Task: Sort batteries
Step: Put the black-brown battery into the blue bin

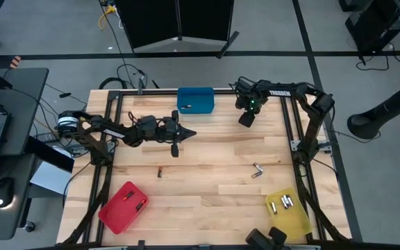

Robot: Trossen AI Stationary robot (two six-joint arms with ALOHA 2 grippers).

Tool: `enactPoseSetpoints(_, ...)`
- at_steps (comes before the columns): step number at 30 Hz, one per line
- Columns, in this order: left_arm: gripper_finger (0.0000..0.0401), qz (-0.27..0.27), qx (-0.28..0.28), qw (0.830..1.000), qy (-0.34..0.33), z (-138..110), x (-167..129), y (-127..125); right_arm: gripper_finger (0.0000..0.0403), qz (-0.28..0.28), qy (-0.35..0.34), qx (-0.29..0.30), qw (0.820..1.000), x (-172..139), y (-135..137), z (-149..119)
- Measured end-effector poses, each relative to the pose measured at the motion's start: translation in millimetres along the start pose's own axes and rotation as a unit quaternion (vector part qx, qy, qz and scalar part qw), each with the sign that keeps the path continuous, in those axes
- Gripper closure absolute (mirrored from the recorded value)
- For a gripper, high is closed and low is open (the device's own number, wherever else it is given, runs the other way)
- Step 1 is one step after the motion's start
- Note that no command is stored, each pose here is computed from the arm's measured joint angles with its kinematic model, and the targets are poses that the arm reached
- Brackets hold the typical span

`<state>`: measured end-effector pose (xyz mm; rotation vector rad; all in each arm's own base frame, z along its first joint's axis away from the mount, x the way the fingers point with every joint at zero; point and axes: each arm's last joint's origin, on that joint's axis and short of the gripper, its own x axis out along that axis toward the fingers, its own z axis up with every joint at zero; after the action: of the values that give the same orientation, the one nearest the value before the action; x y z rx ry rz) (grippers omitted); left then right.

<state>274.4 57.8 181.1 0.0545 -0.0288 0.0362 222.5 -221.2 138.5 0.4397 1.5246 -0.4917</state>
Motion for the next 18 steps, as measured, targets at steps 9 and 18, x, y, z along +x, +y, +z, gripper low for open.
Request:
enactPoseSetpoints(9,0.0387,0.014,0.003,1.0,0.003,-0.5,0.0,0.8,0.035,-0.009,0.003,-0.022,1.0,-0.2,13.3,1.7)
enactPoseSetpoints(18,0.0387,0.029,0.01,0.999,0.007,-4.4,-15.4,-1.5,0.035,-0.012,-0.107,-0.067,0.992,-44.3,51.2,2.9)
